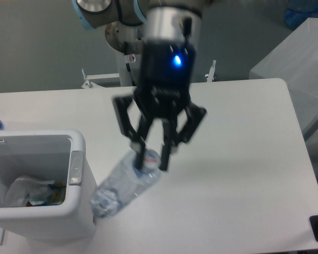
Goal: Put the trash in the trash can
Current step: 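Release the bottle into the bin and hold the gripper above it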
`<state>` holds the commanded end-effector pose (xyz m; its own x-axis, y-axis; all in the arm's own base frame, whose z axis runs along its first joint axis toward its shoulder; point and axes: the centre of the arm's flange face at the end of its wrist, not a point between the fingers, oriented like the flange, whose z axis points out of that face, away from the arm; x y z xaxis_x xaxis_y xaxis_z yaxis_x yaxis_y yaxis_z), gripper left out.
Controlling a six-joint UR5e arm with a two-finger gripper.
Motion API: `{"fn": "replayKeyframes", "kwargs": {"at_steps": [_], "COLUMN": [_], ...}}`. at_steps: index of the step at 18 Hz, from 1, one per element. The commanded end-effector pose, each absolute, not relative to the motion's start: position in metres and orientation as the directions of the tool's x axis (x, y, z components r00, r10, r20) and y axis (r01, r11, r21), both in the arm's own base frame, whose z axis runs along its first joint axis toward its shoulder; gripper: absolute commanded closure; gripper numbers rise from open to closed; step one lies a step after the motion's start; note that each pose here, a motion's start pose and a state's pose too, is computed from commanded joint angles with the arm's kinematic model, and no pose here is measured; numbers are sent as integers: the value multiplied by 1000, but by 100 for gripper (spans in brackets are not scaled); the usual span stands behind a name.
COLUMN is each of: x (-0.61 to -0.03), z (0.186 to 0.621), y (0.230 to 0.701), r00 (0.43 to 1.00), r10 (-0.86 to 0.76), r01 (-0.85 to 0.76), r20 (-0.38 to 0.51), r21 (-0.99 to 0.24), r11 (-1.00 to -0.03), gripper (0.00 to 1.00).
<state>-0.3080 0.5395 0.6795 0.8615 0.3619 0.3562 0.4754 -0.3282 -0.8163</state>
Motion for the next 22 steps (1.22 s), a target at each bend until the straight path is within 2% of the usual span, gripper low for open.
{"fn": "replayKeyframes", "kwargs": {"at_steps": [5, 11, 12, 14, 15, 16, 22], "x": [-257, -203, -202, -199, -194, -193, -230], "z": [701, 640, 629, 610, 600, 595, 586], "y": [538, 572, 572, 574, 575, 573, 568], "r00": [882, 894, 899, 925, 941, 949, 951], "r10": [307, 234, 229, 195, 167, 153, 259], "r01": [452, 448, 437, 380, 338, 312, 291], "r20": [358, 382, 373, 327, 295, 274, 166], "r21": [-829, -768, -763, -767, -770, -772, -765], "r11": [-330, -457, -476, -518, -542, -554, -575], "gripper": [67, 66, 61, 20, 5, 0, 0]}}
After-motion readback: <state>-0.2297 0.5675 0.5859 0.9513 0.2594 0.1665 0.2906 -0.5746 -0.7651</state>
